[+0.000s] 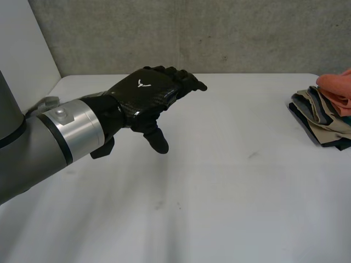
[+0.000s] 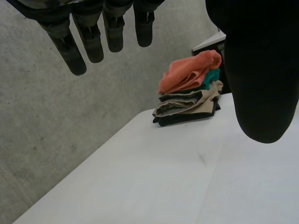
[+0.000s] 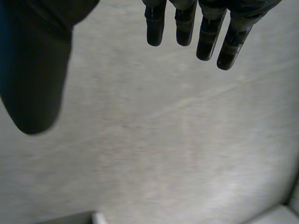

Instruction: Fold the laundry.

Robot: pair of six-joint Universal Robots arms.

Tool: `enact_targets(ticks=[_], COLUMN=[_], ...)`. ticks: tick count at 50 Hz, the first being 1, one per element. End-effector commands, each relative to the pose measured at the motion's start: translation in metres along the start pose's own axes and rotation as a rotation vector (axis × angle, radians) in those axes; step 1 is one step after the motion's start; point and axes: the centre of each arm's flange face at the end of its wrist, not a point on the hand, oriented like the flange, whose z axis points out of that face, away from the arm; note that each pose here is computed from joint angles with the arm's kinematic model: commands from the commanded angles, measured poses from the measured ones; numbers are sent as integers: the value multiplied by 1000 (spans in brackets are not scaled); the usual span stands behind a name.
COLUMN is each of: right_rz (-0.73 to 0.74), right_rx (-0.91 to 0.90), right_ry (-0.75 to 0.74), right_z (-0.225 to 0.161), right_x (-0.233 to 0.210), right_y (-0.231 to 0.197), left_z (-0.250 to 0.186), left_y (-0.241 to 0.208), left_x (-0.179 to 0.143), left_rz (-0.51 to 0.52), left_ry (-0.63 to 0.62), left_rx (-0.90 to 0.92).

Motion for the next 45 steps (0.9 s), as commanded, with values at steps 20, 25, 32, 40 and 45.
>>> enact_targets(ticks=[20, 25, 32, 40, 45], right_rz=[796, 657, 369, 319, 319], right_rx=[361, 255, 151, 132, 126], right_ry=[-1120, -1151, -1059, -1075, -1082], right_z=[-253, -270, -273, -289, -292], right_x=[-193, -212, -226, -234, -234], right_y=[-289, -273, -249, -250, -249], left_z=[-18, -37, -50, -54, -49], left_y=[-2, 42, 134, 220, 244], left_x=[-126, -194, -263, -308, -319], left_rz=[152, 249, 395, 430, 429], left_ry=[-606, -776, -837, -831, -833], left_rx=[100, -48, -367, -559, -566])
